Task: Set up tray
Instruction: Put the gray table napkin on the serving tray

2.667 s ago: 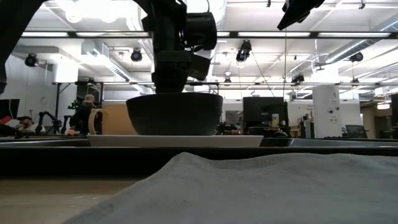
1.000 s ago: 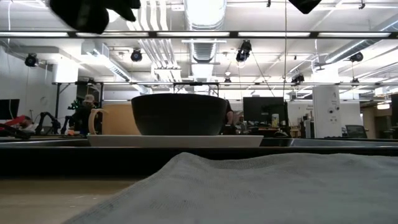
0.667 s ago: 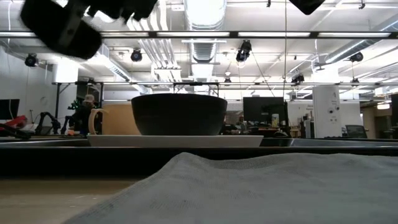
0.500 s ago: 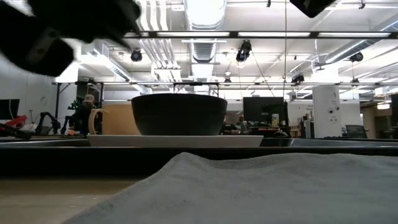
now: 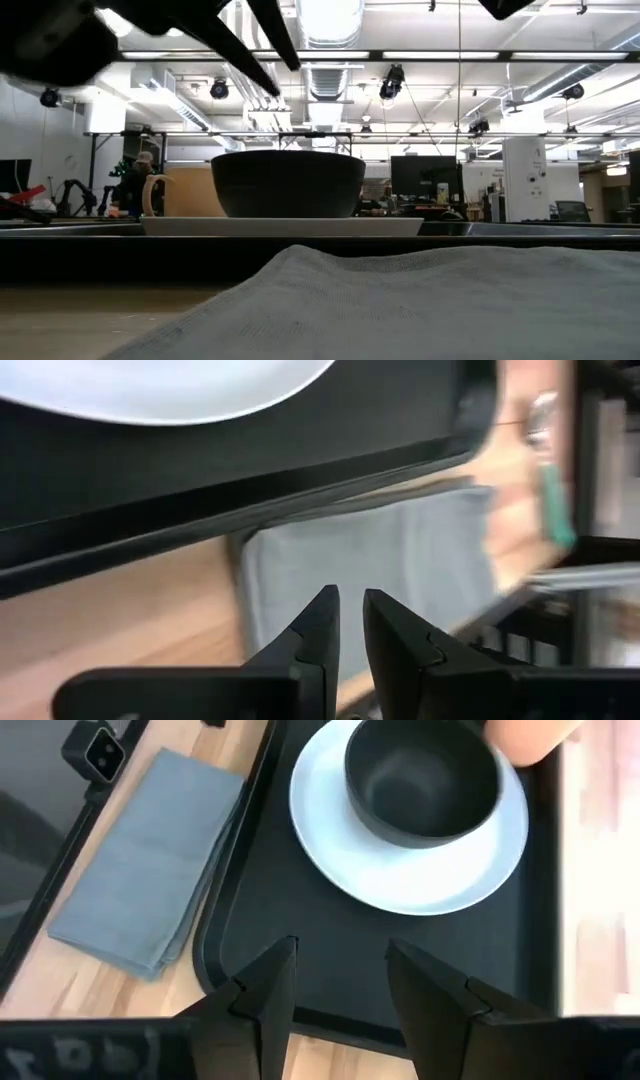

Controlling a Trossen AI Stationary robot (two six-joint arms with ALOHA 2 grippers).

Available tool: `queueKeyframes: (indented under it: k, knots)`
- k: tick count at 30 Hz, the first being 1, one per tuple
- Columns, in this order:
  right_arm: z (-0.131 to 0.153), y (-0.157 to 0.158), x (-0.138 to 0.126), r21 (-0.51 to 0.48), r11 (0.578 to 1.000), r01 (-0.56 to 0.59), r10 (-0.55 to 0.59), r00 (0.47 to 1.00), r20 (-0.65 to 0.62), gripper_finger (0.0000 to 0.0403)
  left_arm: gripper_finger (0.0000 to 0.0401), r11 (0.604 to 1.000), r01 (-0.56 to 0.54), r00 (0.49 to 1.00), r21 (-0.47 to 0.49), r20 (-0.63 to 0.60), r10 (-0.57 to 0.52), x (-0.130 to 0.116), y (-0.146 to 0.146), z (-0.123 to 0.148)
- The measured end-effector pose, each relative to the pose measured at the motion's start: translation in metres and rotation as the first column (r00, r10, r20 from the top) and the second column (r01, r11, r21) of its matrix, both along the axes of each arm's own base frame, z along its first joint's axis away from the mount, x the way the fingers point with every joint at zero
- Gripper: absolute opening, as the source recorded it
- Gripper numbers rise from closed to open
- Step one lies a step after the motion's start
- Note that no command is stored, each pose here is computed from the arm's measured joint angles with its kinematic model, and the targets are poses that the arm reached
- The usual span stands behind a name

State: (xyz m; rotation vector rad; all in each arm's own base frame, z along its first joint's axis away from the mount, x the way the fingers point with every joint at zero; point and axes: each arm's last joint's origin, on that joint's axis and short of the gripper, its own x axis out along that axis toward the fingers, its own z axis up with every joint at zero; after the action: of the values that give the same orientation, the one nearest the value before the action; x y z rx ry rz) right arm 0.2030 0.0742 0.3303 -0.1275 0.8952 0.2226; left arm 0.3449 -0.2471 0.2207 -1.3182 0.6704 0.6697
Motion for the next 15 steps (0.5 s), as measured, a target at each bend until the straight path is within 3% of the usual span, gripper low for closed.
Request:
queueKeyframes:
  k: [5, 10, 15]
  knots:
    - [0.014, -0.01, -0.019, -0.065, 0.998, 0.016, -0.011, 0.997, 0.078, 0.0146, 0.003, 0.999, -0.023, 0.985, 0.029, -0.168, 0.028, 0.017, -0.027, 0.004]
    - [0.03, -0.02, -0.043, -0.081, 0.996, 0.038, -0.023, 0.984, 0.179, 0.0146, 0.003, 0.999, 0.015, 0.981, -0.046, -0.19, -0.024, 0.028, -0.056, -0.006]
    - [0.041, -0.029, -0.066, -0.062, 0.997, 0.036, -0.019, 0.969, 0.246, 0.0146, 0.0031, 0.994, -0.023, 0.988, -0.105, -0.157, 0.006, 0.028, -0.071, -0.011]
